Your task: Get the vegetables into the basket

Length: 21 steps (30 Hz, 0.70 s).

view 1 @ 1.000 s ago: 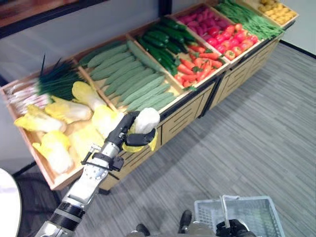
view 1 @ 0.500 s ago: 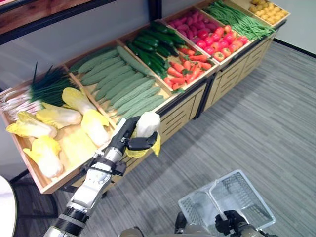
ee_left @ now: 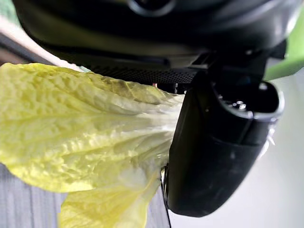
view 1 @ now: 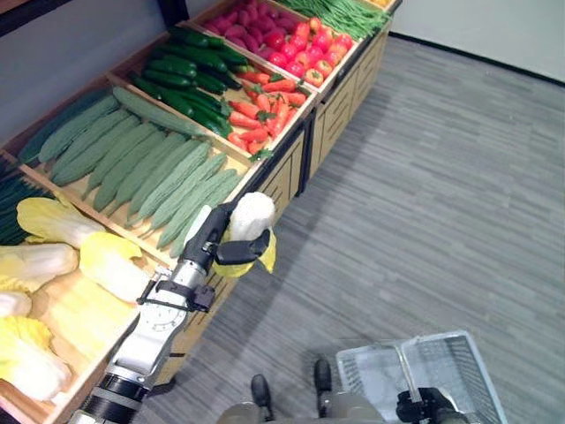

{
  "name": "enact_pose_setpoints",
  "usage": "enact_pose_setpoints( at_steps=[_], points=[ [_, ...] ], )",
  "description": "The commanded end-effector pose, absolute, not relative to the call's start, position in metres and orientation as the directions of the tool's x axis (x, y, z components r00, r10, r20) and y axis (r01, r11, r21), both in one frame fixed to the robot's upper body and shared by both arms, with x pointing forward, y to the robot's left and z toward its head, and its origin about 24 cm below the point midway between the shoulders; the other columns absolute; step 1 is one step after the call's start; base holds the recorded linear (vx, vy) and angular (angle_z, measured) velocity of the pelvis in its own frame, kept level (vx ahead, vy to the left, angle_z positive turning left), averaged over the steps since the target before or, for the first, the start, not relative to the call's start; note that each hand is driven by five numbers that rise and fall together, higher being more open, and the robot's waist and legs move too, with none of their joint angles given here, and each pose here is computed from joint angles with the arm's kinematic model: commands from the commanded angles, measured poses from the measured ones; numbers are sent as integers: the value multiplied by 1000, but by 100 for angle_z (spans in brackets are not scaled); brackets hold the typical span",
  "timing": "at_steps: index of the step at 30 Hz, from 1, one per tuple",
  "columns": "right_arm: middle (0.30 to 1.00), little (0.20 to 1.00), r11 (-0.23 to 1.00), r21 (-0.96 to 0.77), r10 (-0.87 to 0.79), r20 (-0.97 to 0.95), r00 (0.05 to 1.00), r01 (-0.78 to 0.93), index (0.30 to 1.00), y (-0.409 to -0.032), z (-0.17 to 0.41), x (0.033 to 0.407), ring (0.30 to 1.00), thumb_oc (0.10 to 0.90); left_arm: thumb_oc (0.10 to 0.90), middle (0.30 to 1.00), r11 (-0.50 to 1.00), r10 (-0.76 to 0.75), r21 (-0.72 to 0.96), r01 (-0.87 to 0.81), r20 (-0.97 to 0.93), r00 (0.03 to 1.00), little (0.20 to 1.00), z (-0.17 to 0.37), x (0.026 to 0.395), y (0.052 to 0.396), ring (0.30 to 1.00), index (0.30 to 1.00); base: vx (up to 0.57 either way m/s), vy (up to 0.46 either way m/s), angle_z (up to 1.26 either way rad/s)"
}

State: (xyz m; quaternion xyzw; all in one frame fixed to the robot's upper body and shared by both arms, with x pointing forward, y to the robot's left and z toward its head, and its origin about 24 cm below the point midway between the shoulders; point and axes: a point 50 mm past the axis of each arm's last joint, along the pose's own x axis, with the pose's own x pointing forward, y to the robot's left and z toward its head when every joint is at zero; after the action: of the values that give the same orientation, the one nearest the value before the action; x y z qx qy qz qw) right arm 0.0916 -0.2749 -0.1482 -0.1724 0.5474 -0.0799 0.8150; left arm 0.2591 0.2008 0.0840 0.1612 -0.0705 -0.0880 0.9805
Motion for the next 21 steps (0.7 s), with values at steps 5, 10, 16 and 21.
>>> enact_pose_setpoints(
  at_steps=[5, 10, 16, 21],
  points=[
    [300, 300, 937, -346, -276, -826, 491, -56, 300, -260, -143, 128, 300, 400, 400, 300, 931, -242, 357, 75, 450, 860, 300, 153, 261, 192, 300, 300, -85, 268, -44],
    [300, 300, 945, -323, -251, -821, 512, -55, 300, -251, -144, 130, 300, 400, 400, 300, 933, -226, 354, 65, 438, 870, 300, 151, 262, 196, 300, 300, -84, 78, -71],
    [300, 300, 949, -310, -241, -837, 492, -62, 300, -245, -149, 118, 300, 400, 400, 300, 926, -234, 372, 69, 421, 876, 300, 151, 263, 197, 300, 300, -18, -40, -13],
    [300, 300, 944, -311, -220, -840, 495, -107, 300, -242, -149, 117, 300, 400, 400, 300, 917, -210, 396, 47, 380, 901, 300, 142, 261, 206, 300, 300, -28, -154, -37]
  ],
)
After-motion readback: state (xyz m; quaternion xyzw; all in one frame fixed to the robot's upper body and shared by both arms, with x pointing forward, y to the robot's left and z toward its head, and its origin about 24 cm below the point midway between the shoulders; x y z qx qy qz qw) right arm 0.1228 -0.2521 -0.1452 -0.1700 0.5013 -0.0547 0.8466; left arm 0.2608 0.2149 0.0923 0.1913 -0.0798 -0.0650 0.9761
